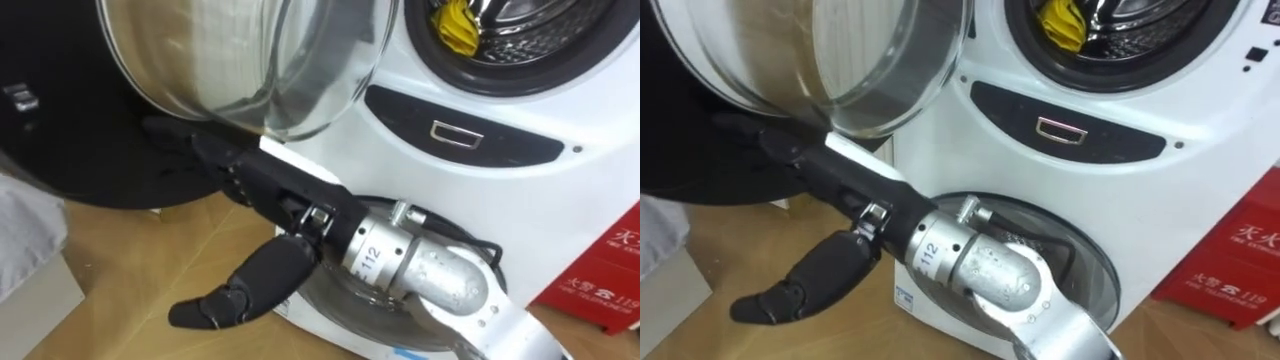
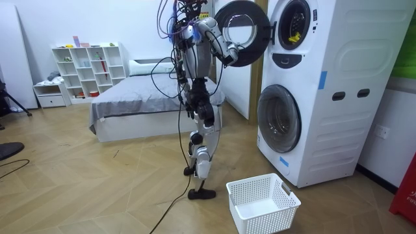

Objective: Pick clothes from washing machine

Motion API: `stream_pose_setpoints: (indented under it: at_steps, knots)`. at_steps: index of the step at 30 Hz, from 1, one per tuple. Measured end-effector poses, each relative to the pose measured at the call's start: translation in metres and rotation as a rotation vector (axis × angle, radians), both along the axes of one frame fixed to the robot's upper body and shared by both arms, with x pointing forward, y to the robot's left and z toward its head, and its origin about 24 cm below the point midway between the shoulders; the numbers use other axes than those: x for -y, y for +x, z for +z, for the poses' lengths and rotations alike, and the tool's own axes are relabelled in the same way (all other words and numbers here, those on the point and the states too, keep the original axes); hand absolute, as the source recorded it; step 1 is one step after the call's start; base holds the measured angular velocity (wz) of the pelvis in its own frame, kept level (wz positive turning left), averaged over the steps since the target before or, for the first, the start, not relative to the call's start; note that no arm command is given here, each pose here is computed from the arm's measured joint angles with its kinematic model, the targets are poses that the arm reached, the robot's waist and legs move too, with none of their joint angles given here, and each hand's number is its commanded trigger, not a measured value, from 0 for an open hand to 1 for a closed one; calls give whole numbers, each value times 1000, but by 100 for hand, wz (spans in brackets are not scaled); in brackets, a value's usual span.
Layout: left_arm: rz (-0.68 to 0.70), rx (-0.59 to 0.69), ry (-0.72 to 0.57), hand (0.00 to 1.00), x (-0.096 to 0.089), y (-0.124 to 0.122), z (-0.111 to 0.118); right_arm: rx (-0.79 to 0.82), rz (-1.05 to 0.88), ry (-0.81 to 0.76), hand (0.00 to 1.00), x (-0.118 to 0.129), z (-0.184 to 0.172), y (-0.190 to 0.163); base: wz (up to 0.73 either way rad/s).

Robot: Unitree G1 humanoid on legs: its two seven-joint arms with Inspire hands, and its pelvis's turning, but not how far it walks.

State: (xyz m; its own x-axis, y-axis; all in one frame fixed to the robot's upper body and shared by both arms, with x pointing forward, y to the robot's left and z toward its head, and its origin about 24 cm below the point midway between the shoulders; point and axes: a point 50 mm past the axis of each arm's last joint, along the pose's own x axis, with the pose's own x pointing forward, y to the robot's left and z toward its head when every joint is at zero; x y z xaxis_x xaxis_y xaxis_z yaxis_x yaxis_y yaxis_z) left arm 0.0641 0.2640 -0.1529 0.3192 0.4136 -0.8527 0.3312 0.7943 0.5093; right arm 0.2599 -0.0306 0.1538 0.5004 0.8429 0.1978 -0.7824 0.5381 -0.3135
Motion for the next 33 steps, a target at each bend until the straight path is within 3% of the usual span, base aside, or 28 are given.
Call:
stream_pose_setpoints:
  at_steps: [10, 16, 21, 29, 33]
  knots:
    - [21, -11, -5, 0, -1, -1, 0, 1, -15, -11, 0, 2, 0, 2, 2]
    - [39, -2, -1, 0, -4, 0, 1, -60, -99, -56, 0, 26, -21, 3, 1]
    - [56, -5, -4, 0, -4, -4, 0, -130, -229, -107, 0, 62, -44, 1, -13]
    - [51, 18, 10, 0, -5, -2, 1, -160, -277, -103, 0, 78, -49, 1, -5]
    - [49, 22, 11, 0, -5, -3, 1, -255, -318, -135, 0, 88, -75, -8, 2]
